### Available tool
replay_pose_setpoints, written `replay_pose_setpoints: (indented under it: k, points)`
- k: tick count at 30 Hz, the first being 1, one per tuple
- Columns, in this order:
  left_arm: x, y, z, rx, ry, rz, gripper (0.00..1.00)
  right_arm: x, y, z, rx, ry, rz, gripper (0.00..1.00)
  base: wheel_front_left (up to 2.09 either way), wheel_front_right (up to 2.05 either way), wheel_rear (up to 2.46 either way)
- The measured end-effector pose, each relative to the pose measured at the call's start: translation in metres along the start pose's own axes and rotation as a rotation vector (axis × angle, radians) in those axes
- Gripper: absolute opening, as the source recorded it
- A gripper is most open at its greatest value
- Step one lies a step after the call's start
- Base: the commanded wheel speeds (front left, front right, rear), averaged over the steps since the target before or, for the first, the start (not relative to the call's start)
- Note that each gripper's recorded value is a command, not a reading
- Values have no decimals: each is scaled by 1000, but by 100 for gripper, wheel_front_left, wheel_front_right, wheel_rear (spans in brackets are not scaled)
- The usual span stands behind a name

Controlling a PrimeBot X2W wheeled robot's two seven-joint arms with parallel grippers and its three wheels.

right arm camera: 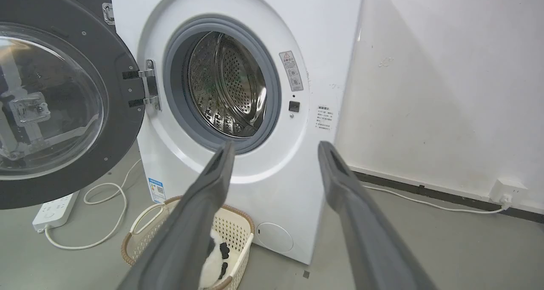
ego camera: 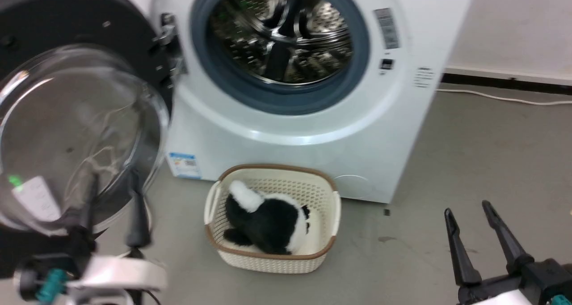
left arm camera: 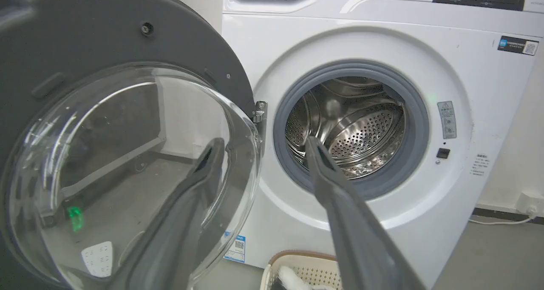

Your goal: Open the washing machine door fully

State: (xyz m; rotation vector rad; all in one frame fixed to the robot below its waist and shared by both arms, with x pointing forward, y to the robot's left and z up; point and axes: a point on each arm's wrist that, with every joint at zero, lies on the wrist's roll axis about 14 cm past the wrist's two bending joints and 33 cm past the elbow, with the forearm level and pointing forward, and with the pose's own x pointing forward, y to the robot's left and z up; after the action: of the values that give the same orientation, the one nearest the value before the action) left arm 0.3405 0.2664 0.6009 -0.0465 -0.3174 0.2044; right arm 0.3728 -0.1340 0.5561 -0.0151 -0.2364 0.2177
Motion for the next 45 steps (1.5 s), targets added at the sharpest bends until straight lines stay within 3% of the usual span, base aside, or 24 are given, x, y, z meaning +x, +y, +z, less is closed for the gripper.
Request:
replay_pose_setpoints:
  k: [8,13,30,31,45]
  points:
    - [-22,-69,-35,-28,108,-159,100,-23,-23,6,1,-3,-85,100,0,0,0]
    - [-36,-87,-56,-43,178,-197,100,-31,-29,5,11,4,-109,100,0,0,0]
    - [-52,-78,-87,10,261,-189,100,-34,-24,-4,37,31,-100,100,0,0,0]
    - [-52,-78,-87,9,263,-189,0,-34,-25,-4,36,31,-101,0,0,0,0]
    - [-51,-79,-89,11,274,-193,0,-35,-25,-8,36,53,-103,0,0,0,0]
